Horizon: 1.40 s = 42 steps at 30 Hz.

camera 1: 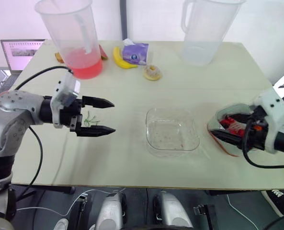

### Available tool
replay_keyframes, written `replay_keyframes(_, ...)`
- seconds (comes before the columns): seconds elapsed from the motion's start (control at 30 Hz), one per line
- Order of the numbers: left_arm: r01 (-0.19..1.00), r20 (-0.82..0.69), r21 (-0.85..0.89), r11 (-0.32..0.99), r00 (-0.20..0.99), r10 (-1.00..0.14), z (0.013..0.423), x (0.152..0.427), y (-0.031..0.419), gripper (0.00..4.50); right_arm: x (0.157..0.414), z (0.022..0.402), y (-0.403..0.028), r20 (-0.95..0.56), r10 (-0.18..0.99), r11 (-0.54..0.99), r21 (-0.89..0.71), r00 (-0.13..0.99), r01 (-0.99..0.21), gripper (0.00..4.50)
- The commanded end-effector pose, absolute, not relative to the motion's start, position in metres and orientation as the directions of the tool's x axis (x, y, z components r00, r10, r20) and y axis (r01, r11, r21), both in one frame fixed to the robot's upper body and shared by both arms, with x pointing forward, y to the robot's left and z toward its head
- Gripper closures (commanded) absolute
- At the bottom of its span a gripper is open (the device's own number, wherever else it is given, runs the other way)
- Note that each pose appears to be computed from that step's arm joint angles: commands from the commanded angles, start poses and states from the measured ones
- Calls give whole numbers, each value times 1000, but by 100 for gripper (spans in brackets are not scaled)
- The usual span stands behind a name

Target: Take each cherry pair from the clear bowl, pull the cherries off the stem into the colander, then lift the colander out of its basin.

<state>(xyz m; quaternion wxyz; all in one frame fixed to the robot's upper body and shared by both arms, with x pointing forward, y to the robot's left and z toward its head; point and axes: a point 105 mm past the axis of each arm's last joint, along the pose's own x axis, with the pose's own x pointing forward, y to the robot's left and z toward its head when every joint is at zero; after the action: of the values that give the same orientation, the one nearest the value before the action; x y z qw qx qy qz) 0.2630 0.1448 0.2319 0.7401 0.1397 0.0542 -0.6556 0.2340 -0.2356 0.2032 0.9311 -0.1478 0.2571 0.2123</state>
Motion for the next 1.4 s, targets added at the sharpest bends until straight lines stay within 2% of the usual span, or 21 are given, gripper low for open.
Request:
replay_keyframes(0.03,982,-241,182,47,91,-966,240,258,133,6,231,202,-250,-581,220,890,-209,783,-405,0)
replay_keyframes(0.17,980,-230,196,29,75,-970,240,257,122,6,234,188,-254,-617,171,902,-216,768,-375,0)
replay_keyframes(0.57,978,-253,208,4,58,-966,232,249,109,6,261,168,-252,-630,170,910,-195,758,-365,0)
replay_keyframes(0.67,979,-248,206,9,61,-967,231,249,108,0,264,168,-252,-624,173,911,-192,762,-364,87)
replay_keyframes(0.9,982,-247,190,17,64,-967,229,247,109,0,268,169,-250,-620,184,907,-192,762,-375,432)
replay_keyframes(1.17,982,-250,187,16,63,-966,229,248,110,0,266,168,-251,-622,186,905,-192,760,-379,429)
replay_keyframes(1.4,982,-248,188,20,67,-967,229,250,108,0,266,183,-253,-601,178,901,-218,779,-374,429)
